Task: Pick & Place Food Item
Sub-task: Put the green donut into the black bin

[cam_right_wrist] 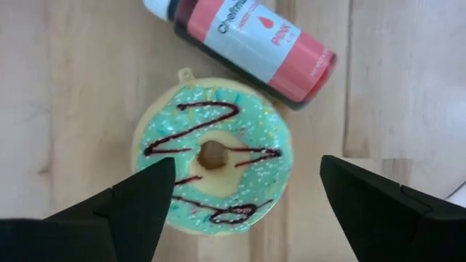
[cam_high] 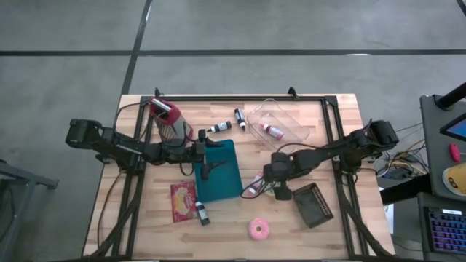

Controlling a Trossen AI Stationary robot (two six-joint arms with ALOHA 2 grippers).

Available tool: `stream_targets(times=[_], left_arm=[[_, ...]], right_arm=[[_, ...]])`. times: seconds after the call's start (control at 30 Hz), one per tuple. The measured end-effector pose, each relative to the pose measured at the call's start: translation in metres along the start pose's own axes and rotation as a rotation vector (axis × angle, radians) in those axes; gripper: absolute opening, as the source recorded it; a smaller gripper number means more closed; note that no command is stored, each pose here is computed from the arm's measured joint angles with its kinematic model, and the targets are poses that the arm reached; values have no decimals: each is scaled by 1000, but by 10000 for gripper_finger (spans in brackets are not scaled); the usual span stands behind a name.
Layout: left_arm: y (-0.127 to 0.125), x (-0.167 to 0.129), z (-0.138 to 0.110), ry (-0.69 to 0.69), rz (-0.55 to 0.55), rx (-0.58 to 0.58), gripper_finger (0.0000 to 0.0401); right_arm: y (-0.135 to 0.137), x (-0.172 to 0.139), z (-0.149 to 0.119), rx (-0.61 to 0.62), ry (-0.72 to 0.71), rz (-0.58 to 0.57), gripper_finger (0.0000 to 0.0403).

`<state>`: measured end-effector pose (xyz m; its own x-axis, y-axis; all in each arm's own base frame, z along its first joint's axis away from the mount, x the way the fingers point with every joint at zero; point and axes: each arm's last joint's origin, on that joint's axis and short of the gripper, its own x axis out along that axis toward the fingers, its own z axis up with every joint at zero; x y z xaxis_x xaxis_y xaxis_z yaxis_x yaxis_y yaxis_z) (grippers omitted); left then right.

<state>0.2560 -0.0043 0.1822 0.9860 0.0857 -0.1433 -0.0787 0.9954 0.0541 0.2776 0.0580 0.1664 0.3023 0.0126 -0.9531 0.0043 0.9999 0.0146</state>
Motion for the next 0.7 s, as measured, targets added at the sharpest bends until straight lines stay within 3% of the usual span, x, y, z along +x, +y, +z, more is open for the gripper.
stream_targets(times=[0.53, 0.7], left_arm=[[0, 0, 0, 1, 0, 0, 305], [0, 0, 0, 1, 0, 0, 305]], right_arm=[[-1, 21, 2, -32, 32, -11, 325], [0, 21, 2, -33, 32, -12, 304]])
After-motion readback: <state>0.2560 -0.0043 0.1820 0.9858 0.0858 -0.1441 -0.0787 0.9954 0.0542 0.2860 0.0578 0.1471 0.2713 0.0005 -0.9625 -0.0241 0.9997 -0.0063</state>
